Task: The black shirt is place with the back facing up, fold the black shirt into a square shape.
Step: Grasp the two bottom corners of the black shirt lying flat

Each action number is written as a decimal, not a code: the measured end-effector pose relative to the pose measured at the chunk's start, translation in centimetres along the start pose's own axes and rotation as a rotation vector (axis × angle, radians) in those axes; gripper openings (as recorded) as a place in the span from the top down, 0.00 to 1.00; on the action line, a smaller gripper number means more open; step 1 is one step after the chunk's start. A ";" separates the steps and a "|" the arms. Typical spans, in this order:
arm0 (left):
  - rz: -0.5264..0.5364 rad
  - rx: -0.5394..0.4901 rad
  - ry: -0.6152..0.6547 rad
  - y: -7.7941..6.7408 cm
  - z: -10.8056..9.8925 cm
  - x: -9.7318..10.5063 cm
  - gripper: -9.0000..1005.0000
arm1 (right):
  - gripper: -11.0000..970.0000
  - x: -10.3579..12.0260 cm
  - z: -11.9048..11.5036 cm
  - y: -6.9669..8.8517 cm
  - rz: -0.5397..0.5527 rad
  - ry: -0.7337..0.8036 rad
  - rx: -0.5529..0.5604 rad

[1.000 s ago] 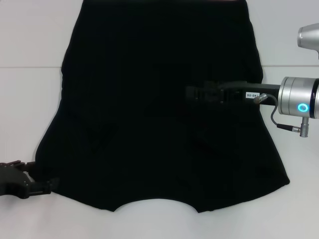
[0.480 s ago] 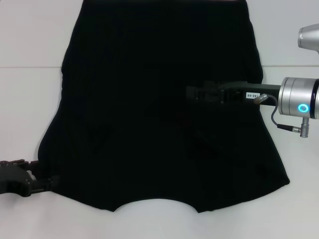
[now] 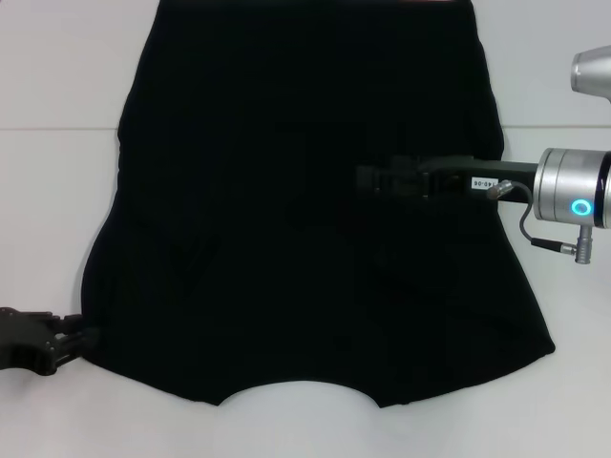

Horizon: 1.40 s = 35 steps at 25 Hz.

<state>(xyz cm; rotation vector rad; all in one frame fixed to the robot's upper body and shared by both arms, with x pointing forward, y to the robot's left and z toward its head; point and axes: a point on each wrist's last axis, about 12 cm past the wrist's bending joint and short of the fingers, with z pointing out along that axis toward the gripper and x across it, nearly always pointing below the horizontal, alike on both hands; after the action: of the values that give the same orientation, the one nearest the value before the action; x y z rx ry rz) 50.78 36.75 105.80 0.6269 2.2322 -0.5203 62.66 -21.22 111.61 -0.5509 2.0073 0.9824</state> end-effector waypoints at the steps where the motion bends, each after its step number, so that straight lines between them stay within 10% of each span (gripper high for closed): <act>1: 0.000 0.000 0.001 0.0 0.0 0.0 0.59 | 0.12 0.0 0.0 0.0 0.000 0.000 0.000; 17: -0.029 0.050 -0.021 -0.3 -0.2 -0.7 0.93 | 0.13 0.9 -1.7 -1.1 0.078 0.028 0.030; 35: -0.056 0.076 -0.049 -0.5 -0.1 -1.4 0.94 | 0.21 6.2 -15.0 -5.6 0.420 0.186 0.167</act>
<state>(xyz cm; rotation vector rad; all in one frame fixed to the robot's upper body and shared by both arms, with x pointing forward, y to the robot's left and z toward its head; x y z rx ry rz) 51.26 35.98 106.98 0.5859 2.1967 -0.6449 55.70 -36.79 109.52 -0.1320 2.4058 1.0209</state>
